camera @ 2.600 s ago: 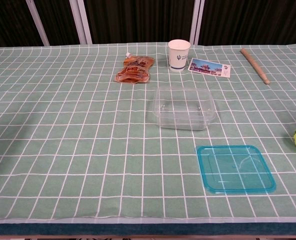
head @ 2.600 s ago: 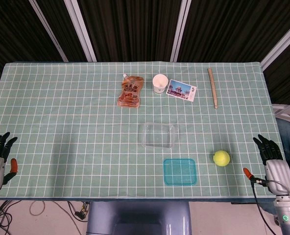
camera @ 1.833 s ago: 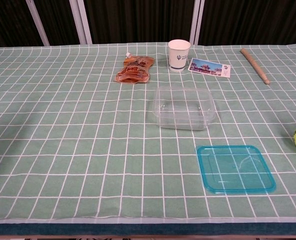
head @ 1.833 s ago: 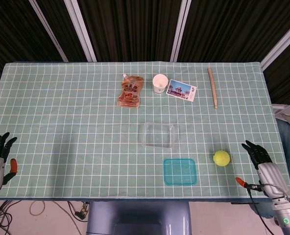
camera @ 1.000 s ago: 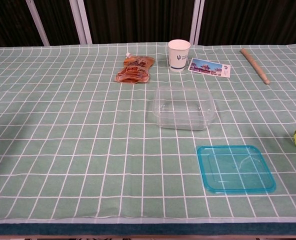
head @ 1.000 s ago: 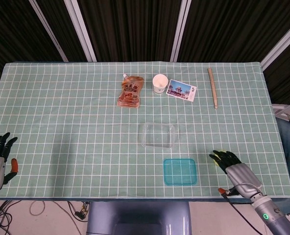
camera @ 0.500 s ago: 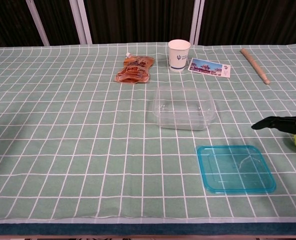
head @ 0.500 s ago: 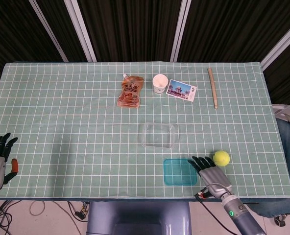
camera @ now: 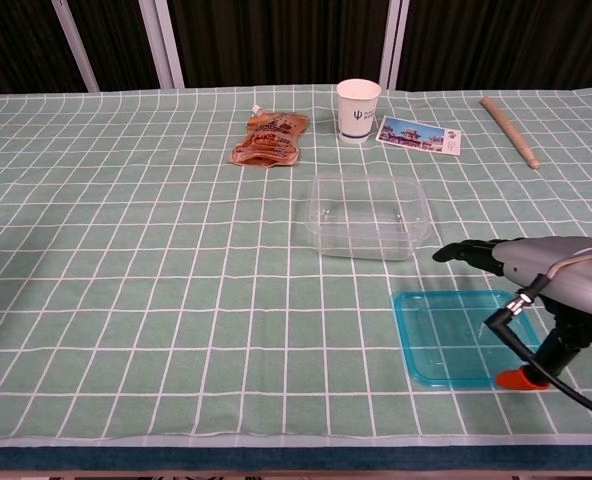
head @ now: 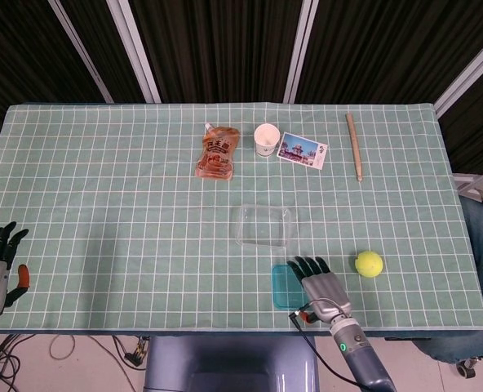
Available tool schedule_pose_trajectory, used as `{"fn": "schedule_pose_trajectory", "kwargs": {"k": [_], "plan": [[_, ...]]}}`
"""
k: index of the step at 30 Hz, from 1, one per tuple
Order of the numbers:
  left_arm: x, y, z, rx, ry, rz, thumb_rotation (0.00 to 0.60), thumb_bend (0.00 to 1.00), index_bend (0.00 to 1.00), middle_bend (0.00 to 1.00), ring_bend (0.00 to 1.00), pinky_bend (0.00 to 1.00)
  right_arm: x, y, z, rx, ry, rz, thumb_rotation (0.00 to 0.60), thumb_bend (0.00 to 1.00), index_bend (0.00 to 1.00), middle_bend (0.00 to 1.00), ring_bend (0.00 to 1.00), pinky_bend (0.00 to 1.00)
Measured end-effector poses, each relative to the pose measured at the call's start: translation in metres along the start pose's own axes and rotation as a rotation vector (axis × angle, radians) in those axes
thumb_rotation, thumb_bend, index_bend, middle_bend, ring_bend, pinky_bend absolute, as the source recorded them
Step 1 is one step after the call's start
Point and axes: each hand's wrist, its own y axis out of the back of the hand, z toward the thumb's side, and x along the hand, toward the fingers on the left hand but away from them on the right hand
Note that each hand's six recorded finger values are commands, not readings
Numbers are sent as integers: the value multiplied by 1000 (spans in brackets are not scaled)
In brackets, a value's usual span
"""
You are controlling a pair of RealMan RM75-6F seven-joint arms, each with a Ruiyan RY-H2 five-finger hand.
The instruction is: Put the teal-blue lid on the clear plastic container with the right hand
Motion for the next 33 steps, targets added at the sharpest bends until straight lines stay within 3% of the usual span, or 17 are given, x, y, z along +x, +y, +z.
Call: {"fn": "schedule_pose_trajectory", "kwargs": {"k": [8, 33], "plan": [[0, 0, 0, -2, -2, -1, 600, 640, 111, 0, 0, 0, -5, -4, 1, 34, -61, 0, 600, 223, 0, 104, 0, 0], [0, 0, -1, -1, 3, -2, 600, 640, 111, 0, 0, 0, -17, -16, 2, 16, -78, 26, 600, 224, 0, 187, 0, 0]]}}
